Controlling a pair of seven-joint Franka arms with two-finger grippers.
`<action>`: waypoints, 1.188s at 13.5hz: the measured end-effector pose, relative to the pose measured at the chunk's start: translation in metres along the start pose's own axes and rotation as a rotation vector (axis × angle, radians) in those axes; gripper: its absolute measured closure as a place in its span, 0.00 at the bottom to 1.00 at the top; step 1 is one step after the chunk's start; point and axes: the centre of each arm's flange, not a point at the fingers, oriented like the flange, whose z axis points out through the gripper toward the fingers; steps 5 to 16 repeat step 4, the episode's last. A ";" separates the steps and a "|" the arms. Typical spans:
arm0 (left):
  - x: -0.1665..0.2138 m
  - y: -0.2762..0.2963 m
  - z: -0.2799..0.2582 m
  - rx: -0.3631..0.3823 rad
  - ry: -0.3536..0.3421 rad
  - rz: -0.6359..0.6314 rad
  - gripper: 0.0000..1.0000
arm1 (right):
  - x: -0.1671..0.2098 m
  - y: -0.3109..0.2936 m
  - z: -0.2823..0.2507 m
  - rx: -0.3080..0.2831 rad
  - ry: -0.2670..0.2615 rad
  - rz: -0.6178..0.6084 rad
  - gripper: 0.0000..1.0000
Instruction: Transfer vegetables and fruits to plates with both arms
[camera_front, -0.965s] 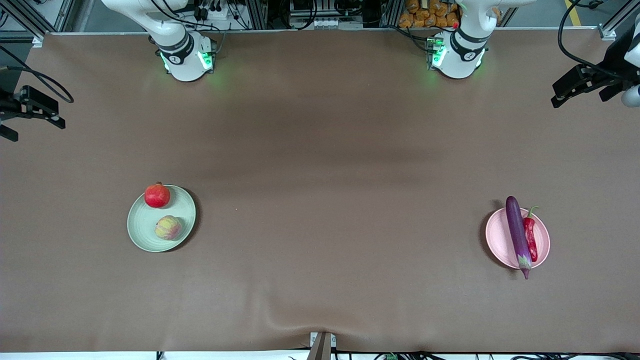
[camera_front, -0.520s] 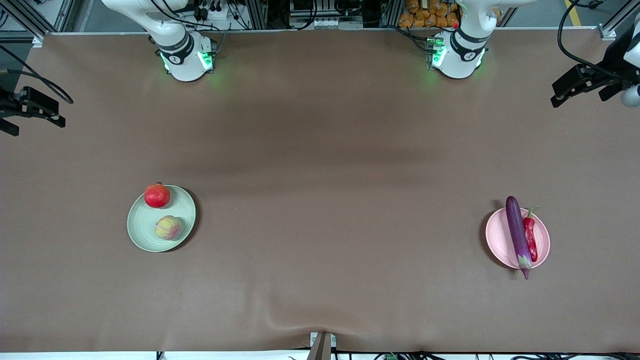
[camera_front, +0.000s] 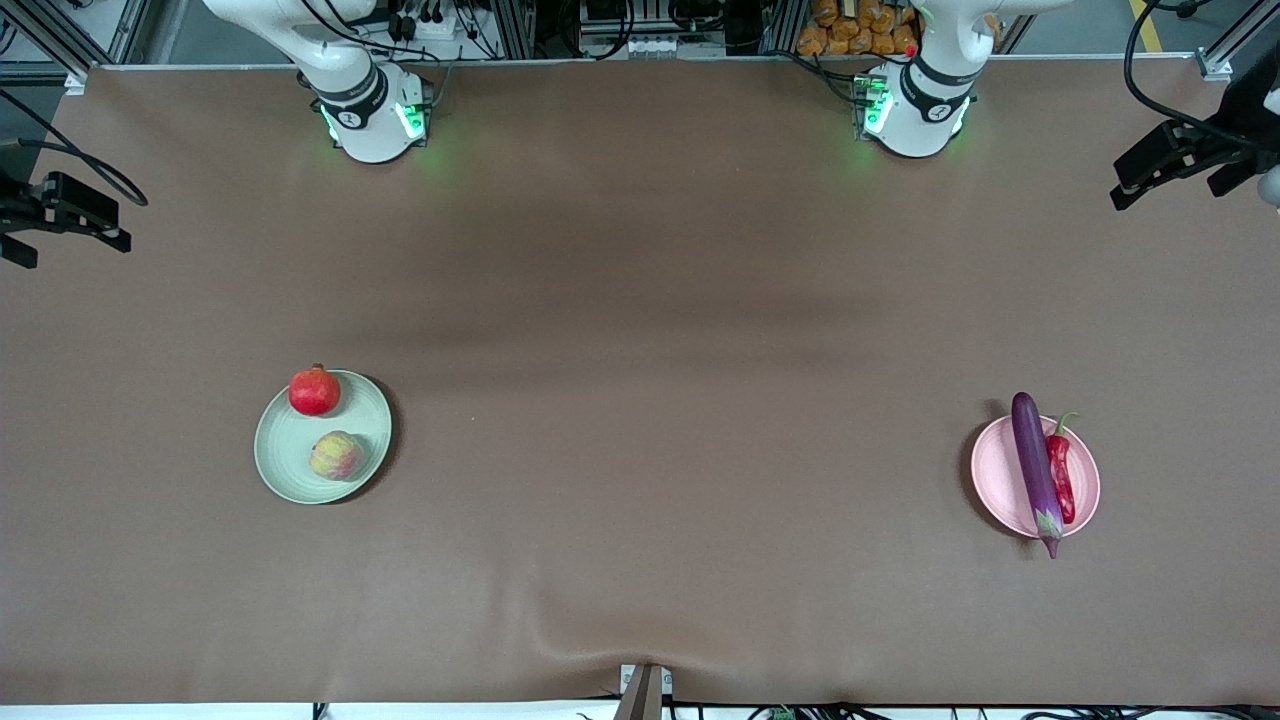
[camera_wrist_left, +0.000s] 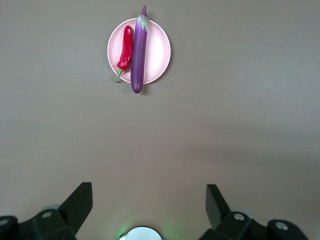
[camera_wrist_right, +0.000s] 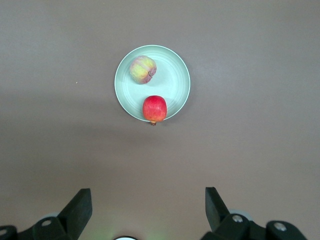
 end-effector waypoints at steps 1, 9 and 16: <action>-0.001 0.000 -0.002 0.001 -0.003 0.000 0.00 | 0.000 0.000 0.000 0.000 0.000 0.000 0.00; -0.003 -0.001 -0.005 0.001 -0.004 -0.001 0.00 | 0.000 0.000 0.000 -0.001 0.000 0.000 0.00; -0.003 -0.001 -0.005 0.001 -0.004 -0.001 0.00 | 0.000 0.000 0.000 -0.001 0.000 0.000 0.00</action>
